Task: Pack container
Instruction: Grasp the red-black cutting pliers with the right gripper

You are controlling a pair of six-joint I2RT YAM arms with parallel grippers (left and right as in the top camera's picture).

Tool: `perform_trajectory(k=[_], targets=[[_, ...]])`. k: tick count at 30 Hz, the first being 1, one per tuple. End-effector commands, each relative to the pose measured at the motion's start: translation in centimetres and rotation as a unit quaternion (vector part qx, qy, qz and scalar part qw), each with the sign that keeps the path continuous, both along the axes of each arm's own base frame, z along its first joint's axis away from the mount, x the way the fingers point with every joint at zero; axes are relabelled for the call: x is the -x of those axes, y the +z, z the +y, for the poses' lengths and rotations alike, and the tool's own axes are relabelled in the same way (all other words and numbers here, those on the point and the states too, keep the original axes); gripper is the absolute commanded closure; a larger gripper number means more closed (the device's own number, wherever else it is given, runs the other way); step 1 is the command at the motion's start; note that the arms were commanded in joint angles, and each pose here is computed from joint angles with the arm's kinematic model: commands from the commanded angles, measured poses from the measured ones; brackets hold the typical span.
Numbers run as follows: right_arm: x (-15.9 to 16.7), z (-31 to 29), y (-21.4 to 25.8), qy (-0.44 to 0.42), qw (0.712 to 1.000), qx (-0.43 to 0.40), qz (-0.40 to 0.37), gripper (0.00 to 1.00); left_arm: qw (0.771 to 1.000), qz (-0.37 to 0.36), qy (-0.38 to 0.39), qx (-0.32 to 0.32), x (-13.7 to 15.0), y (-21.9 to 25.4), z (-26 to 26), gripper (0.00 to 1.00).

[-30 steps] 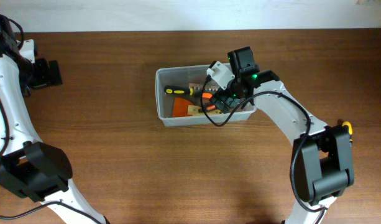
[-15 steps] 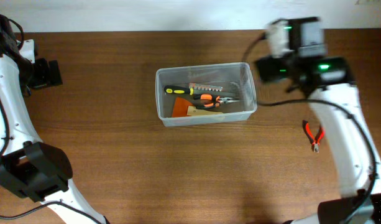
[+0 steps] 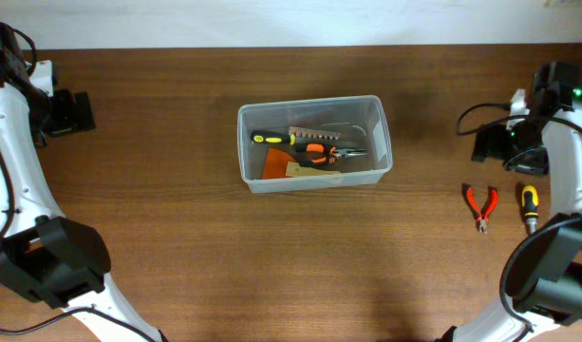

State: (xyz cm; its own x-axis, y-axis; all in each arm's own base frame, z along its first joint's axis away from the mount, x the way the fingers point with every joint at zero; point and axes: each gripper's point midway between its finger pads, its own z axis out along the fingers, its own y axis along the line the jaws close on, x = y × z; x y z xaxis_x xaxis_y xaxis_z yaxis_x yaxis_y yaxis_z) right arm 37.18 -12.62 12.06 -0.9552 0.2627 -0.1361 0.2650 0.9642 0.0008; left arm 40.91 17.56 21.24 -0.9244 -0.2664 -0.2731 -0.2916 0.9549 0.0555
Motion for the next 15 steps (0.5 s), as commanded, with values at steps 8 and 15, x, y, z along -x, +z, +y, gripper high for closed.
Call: perform_trajectory(k=[8,15], targets=[[2.1,1.4,-7.7,0.087,0.993,-0.038,0.074,0.14,1.0,-0.004,0.008,0.002,0.1,0.2,0.1,0.01],[2.7,2.0,-11.5,0.142,0.986,-0.041,0.079,0.23,1.0,-0.004,0.008,0.002,0.1,0.2,0.1,0.01]])
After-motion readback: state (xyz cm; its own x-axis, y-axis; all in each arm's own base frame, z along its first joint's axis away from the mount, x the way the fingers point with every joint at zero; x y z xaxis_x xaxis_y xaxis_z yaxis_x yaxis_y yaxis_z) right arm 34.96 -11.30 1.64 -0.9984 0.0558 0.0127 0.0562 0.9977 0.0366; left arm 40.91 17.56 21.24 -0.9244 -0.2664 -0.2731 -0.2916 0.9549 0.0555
